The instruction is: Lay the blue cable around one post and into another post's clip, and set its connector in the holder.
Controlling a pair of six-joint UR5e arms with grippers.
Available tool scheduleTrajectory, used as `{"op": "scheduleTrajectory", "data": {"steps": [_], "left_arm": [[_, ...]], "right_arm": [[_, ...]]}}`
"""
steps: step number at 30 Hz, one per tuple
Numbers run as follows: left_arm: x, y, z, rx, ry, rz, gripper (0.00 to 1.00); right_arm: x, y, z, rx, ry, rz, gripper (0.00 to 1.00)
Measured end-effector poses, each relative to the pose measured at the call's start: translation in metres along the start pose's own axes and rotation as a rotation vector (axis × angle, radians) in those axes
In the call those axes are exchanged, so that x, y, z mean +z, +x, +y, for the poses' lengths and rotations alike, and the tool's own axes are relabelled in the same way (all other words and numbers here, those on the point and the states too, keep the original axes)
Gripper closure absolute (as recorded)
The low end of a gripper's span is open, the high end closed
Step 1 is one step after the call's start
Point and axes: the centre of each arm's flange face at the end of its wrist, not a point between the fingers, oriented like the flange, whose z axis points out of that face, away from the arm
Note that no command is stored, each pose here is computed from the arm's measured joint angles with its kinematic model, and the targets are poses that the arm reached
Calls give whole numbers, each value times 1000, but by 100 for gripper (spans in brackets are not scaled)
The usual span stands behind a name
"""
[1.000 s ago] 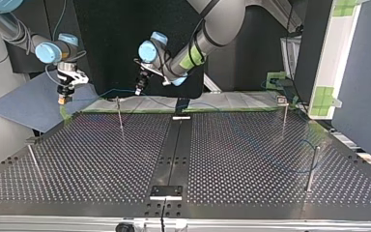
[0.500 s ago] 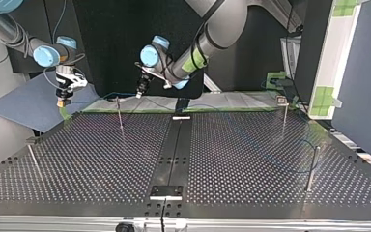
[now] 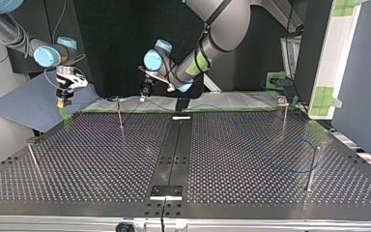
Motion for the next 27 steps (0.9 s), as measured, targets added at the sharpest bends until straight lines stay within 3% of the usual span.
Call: {"op": "scheduleTrajectory", "data": {"steps": [27], "left_arm": [[8, 0, 10, -11, -9, -6, 100]], "right_arm": [[0, 0, -1, -5, 1, 2, 100]]}}
